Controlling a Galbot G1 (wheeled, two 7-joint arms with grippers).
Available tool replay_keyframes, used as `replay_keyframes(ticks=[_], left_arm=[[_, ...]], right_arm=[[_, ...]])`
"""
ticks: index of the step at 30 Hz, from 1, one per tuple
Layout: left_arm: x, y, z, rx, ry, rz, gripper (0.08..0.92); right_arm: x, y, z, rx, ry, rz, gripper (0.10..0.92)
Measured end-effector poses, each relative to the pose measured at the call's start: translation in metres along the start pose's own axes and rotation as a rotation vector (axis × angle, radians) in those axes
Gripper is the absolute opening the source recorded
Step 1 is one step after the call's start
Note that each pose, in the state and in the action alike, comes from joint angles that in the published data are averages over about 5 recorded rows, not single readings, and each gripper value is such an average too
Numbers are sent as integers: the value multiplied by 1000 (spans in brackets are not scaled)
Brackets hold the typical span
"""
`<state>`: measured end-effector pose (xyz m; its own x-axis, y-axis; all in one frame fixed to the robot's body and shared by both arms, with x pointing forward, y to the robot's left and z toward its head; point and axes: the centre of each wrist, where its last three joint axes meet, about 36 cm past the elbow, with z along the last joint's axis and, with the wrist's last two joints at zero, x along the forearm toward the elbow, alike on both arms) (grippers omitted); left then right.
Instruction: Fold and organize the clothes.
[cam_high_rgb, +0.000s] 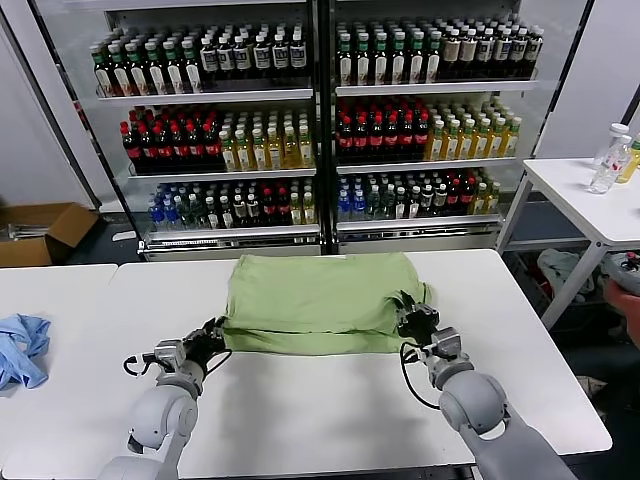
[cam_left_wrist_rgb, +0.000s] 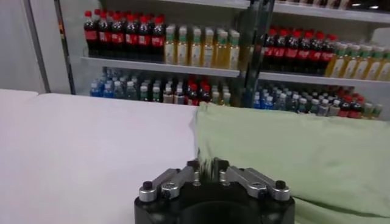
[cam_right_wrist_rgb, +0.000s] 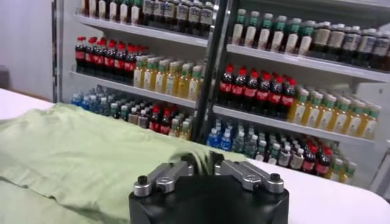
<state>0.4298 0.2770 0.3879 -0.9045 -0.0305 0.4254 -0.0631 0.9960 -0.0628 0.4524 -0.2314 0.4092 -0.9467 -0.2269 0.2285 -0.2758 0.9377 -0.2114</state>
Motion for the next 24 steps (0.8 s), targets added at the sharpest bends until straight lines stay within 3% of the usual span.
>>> replay_keyframes(ticks=[9,13,17,24], left_arm=[[14,-2,14,2,45,35,763],[17,-7,18,5,54,56,815],[16,-11,20,15,53,61,786],[18,-17,29,37,61,70,594]], right_arm=[[21,-7,23,-43,99,60,792],[27,-5,33,-74,154,65,820],[28,-2,42,-95,193,69,806],[31,0,55,-117,233,64,620]])
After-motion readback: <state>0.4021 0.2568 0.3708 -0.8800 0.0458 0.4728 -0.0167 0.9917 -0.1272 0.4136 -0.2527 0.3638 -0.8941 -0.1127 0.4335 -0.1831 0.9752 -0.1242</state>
